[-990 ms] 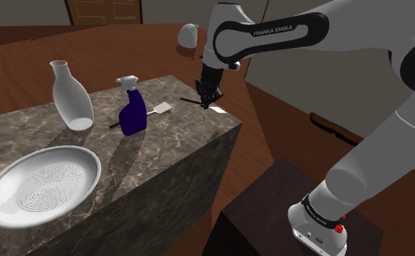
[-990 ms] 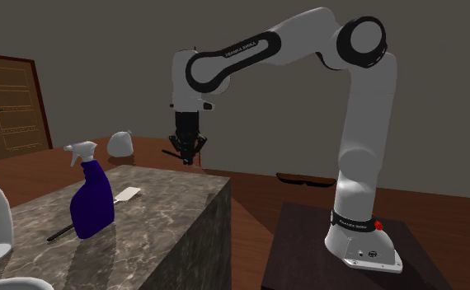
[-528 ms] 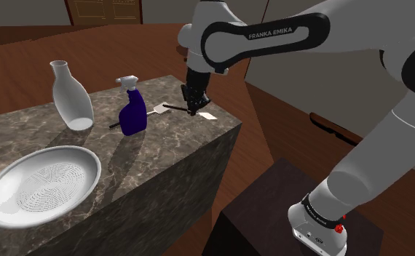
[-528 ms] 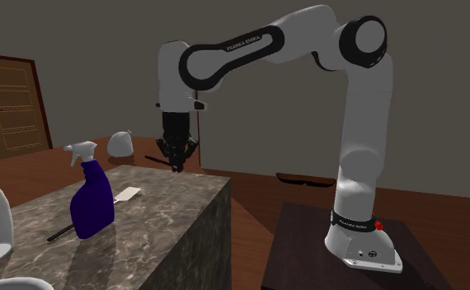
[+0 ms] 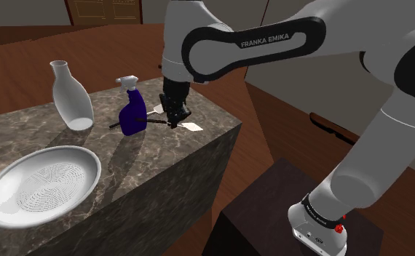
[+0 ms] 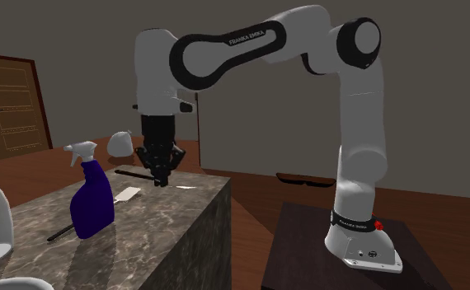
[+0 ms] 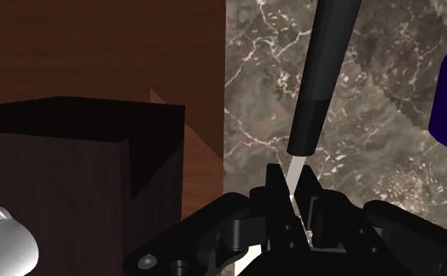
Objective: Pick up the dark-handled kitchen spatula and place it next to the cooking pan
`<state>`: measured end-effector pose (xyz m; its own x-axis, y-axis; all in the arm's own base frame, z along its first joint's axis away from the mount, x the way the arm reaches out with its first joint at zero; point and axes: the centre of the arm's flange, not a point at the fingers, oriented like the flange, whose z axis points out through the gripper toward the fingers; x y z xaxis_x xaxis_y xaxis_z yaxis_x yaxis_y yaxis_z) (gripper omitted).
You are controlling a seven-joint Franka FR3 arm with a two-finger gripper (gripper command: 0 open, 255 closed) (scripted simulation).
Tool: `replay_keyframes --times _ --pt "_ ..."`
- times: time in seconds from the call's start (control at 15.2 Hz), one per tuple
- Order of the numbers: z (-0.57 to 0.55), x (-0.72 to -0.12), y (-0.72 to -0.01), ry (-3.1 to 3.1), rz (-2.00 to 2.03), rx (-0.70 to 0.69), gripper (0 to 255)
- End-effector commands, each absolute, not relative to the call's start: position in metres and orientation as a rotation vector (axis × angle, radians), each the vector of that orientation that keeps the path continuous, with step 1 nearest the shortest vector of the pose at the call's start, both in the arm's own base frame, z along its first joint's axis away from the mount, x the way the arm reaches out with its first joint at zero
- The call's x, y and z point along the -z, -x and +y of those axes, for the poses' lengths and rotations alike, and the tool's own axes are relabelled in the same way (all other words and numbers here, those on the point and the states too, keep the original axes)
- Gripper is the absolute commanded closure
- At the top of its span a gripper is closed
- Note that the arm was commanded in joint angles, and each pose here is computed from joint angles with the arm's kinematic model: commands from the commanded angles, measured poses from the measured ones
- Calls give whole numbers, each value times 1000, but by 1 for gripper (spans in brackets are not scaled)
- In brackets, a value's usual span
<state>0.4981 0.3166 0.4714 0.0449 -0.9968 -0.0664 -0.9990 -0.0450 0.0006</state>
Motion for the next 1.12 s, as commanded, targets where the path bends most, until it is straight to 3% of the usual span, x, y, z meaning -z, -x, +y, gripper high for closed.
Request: replay_keyframes --times 0.0,0.26,1.06 --pt "344 -471 -488 2236 2140 -75 255" --pt "391 -471 -478 2236 2140 -75 255" --pt "391 -408 -478 2236 2140 -75 255"
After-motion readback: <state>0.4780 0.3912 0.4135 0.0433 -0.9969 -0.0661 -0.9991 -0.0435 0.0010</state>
